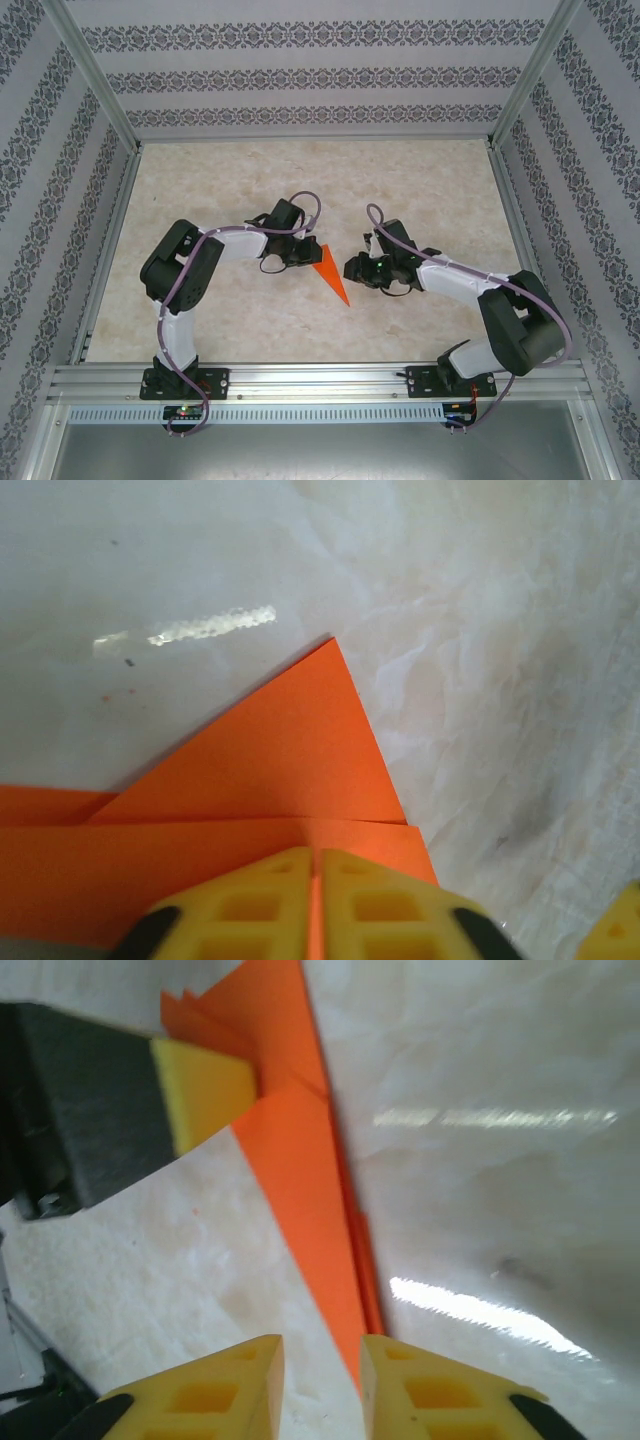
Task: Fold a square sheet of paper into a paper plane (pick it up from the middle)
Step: Fold the wing for the fifth time at the center of the table, then move a paper plane to the center of the table.
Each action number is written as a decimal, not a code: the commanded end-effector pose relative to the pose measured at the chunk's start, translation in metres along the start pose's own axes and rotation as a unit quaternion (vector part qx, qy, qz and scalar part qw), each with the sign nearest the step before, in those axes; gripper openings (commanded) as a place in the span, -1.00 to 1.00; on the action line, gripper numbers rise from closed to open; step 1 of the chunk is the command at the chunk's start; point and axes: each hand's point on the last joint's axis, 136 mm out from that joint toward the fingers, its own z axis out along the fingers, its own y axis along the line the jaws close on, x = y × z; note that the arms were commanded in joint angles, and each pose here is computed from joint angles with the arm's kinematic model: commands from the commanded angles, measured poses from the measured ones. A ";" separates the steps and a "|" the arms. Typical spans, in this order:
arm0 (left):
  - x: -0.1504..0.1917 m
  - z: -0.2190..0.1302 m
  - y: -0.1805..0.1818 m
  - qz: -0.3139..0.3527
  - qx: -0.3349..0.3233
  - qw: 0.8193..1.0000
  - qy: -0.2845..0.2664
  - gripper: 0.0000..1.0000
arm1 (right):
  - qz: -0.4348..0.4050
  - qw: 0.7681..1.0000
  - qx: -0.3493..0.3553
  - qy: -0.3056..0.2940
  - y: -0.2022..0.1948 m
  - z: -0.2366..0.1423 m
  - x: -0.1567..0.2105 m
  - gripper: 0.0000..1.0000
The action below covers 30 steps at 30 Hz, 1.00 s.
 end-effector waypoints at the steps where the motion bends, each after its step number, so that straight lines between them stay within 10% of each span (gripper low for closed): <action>1: -0.014 -0.028 -0.026 0.016 -0.007 0.999 -0.034 -0.56 | 0.013 0.999 0.016 -0.032 -0.012 -0.003 -0.016 -0.41; 13: 0.005 -0.062 -0.028 -0.026 -0.131 0.988 -0.073 0.11 | 0.010 0.999 -0.005 -0.035 -0.012 0.000 -0.024 -0.31; 20: 0.017 -0.058 -0.023 -0.035 -0.277 0.958 -0.065 0.21 | 0.029 0.996 0.049 -0.065 -0.037 -0.007 -0.028 -0.30; 30: 0.027 -0.026 -0.020 -0.051 -0.301 0.952 -0.025 0.28 | 0.037 0.995 0.038 -0.079 -0.044 -0.016 -0.027 -0.25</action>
